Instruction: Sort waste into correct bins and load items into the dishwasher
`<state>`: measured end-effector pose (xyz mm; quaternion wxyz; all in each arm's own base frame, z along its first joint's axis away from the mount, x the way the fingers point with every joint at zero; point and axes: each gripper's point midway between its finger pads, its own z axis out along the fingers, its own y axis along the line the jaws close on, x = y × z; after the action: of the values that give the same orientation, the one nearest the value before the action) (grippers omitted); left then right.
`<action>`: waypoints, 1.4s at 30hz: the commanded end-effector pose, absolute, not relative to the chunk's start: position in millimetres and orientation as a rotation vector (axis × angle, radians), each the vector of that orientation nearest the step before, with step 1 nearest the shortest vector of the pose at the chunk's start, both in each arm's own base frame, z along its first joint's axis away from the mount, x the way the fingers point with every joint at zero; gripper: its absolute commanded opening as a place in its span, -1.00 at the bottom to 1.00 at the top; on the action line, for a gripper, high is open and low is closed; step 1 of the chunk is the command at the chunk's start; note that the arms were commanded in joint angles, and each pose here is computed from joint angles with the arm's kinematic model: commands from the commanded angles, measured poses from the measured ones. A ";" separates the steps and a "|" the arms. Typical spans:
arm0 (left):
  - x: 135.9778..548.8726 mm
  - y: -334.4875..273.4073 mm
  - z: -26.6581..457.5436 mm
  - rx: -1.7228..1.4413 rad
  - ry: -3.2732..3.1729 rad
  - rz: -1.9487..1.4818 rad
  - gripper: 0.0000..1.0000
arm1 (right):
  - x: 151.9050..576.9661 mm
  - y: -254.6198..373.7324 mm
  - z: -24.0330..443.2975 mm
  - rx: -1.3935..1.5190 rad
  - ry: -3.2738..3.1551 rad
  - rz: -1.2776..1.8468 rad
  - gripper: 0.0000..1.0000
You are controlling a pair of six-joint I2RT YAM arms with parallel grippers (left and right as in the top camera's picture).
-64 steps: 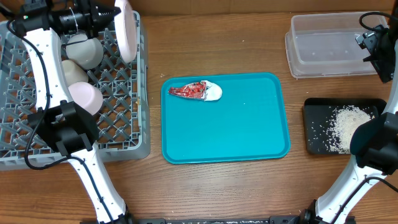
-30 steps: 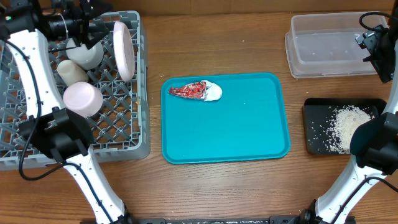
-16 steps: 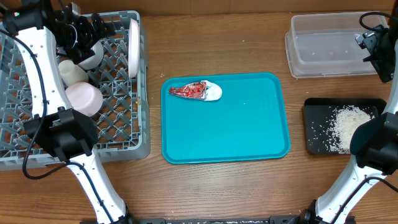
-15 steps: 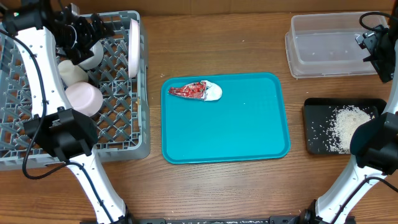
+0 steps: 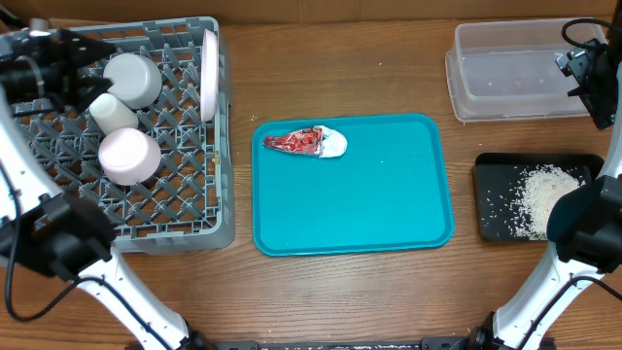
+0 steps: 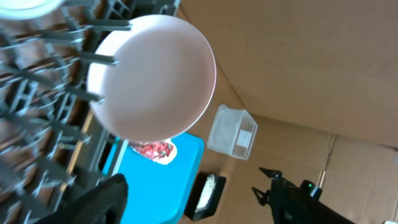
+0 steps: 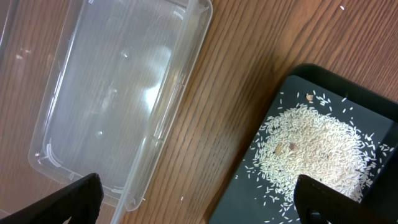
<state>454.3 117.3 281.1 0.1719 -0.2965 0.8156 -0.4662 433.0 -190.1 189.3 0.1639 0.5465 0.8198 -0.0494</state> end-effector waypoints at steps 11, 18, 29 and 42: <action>381.5 237.4 237.8 -1.229 2.477 -0.567 1.00 | 433.1 -191.4 214.7 1.520 2.284 -0.137 1.00; 371.6 250.7 230.0 -1.263 2.519 -0.413 1.00 | 437.8 -186.7 214.7 1.547 2.263 -0.078 1.00; 371.1 251.4 229.7 -1.265 2.521 -0.406 1.00 | 454.4 -26.5 241.3 1.314 2.524 1.083 0.82; 371.1 251.4 229.7 -1.265 2.521 -0.406 1.00 | 427.1 184.1 137.3 0.157 2.951 0.275 1.00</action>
<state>372.3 254.2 222.6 0.1400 -0.4391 0.8752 -0.1471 433.7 165.7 151.3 0.0471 0.1149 0.9781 0.1670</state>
